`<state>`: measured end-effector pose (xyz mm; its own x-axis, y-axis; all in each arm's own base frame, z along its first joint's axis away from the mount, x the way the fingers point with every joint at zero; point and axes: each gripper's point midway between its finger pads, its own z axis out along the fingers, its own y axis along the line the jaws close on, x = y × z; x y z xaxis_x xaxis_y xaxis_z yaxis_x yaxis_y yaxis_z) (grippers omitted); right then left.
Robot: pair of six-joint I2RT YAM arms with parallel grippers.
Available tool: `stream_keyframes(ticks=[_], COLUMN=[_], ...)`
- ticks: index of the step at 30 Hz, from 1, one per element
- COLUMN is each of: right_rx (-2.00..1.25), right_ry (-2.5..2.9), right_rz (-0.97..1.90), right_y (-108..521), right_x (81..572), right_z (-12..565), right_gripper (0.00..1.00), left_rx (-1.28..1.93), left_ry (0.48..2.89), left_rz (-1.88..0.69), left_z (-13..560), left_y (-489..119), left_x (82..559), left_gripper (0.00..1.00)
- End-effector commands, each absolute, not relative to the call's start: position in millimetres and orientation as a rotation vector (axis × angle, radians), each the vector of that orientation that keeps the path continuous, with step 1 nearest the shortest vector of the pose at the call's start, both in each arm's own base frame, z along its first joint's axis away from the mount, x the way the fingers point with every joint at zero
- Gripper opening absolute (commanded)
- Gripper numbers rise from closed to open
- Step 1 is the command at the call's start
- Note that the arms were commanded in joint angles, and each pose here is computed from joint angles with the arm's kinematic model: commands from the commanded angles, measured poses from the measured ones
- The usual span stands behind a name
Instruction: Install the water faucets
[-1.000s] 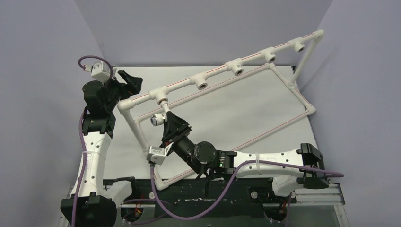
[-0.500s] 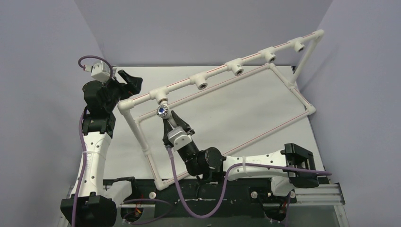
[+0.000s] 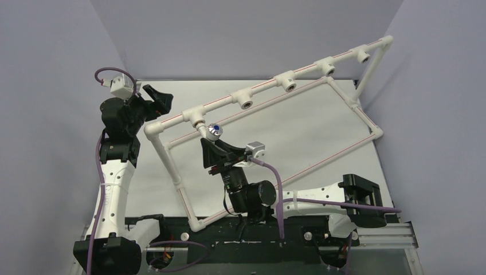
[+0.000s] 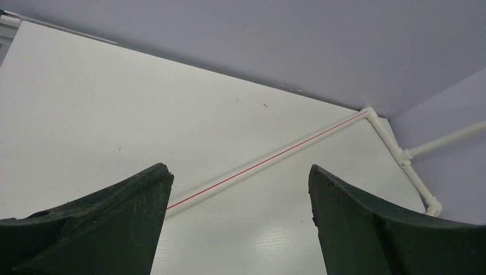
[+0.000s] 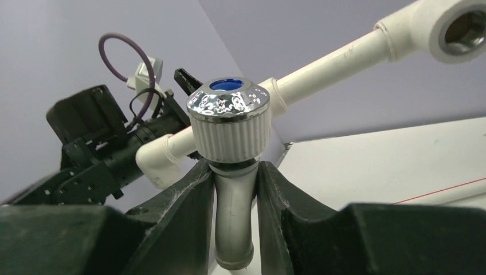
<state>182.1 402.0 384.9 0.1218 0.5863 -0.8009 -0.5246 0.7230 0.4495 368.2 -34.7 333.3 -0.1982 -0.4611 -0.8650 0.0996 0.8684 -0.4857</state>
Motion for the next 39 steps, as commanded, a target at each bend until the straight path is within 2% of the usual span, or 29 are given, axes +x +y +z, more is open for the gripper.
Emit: stream_keyframes(ticks=[1, 15, 28, 31, 33, 35, 39], right_rx=[0.49, 0.73, 0.76, 0.745, 0.724, 0.691, 0.634], right_ry=[1.125, 1.073, 1.206, 1.239, 1.264, 1.277, 1.283], right_rz=[1.134, 1.531, 1.609, 1.601, 1.586, 1.586, 1.581], right_y=[376.6, 392.1, 399.1, 398.1, 398.7, 400.4, 400.6], right_x=[192.4, 185.3, 184.7, 185.4, 185.6, 183.2, 179.2], right_z=[411.8, 415.3, 396.0, 390.1, 386.4, 386.7, 387.5], right_gripper=[0.0, 0.0, 0.0, 0.18, 0.37, 0.51, 0.7], left_rx=[-0.241, -0.24, -0.241, -0.241, -0.242, -0.241, -0.245], left_ry=[1.622, 1.624, 1.627, 1.628, 1.628, 1.631, 1.632], left_rz=[-0.53, -0.518, -0.512, -0.512, -0.514, -0.515, -0.513], left_z=[359.3, 358.5, 356.8, 356.6, 356.7, 355.6, 355.0], left_y=[-36.8, -36.9, -36.4, -36.5, -36.7, -37.1, -36.4], left_x=[367.7, 367.5, 368.3, 368.3, 368.4, 368.9, 369.5], left_gripper=[0.87, 0.87, 0.87, 0.87, 0.87, 0.87, 0.87])
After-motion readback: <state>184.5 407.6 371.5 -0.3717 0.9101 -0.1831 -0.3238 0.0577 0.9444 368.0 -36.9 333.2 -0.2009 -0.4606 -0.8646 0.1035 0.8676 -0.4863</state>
